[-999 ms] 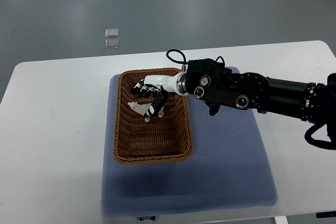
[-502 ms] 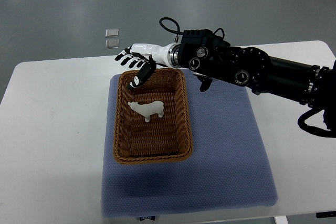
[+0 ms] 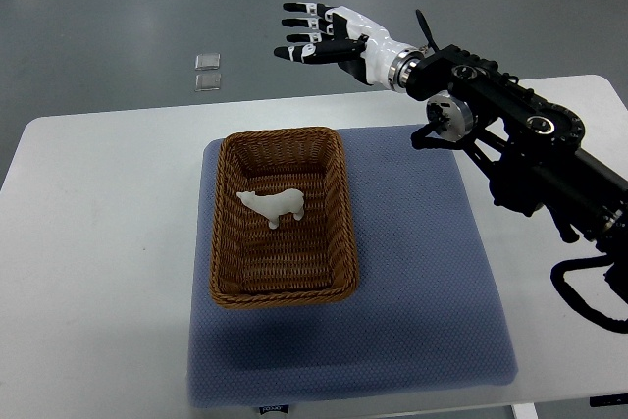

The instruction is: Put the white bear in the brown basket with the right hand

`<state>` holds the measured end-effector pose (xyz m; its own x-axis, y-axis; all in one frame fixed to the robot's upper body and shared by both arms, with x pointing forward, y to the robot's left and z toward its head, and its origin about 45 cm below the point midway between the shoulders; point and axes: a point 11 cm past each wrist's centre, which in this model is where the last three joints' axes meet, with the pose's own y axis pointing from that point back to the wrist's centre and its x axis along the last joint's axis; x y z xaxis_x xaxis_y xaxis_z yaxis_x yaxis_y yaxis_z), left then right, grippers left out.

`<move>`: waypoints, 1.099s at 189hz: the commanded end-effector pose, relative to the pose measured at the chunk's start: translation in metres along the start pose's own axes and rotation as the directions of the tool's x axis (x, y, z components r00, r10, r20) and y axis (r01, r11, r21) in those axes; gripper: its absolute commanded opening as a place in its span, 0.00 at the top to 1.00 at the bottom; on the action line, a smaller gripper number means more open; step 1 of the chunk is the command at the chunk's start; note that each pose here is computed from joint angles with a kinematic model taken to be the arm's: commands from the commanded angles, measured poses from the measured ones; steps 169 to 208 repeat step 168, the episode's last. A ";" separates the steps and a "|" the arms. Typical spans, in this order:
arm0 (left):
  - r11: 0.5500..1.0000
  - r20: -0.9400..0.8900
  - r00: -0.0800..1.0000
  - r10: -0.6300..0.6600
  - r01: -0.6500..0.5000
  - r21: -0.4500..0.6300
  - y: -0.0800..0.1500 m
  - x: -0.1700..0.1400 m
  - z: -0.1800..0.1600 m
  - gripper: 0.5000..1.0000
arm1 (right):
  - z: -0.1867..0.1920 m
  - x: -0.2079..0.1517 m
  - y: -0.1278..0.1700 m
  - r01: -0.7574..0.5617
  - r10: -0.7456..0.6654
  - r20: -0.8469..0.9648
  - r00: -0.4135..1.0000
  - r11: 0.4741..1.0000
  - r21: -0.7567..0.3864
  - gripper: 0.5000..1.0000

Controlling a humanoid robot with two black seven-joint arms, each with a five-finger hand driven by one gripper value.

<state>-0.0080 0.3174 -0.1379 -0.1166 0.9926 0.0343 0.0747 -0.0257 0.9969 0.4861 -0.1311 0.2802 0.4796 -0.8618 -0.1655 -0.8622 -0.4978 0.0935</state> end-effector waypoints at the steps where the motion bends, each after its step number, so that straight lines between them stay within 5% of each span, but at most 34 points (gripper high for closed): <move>1: 1.000 0.000 1.000 0.000 0.000 0.000 0.000 0.000 0.000 0.00 | 0.010 0.046 0.021 -0.137 0.109 0.255 0.961 0.986 0.093 0.26; 54: 1.000 0.000 1.000 0.000 0.000 0.000 0.000 0.000 0.000 0.00 | 0.062 0.092 0.059 -0.319 0.114 0.715 0.690 0.935 0.159 0.15; 86: 1.000 0.001 1.000 0.000 0.000 0.000 0.000 0.000 0.000 0.00 | 0.088 0.107 0.066 -0.384 0.181 0.758 0.626 0.918 0.098 0.14; 208: 1.000 0.001 1.000 0.000 0.000 0.000 0.000 0.000 0.000 0.00 | 0.089 0.107 0.067 -0.388 0.180 0.768 0.615 0.917 0.096 0.14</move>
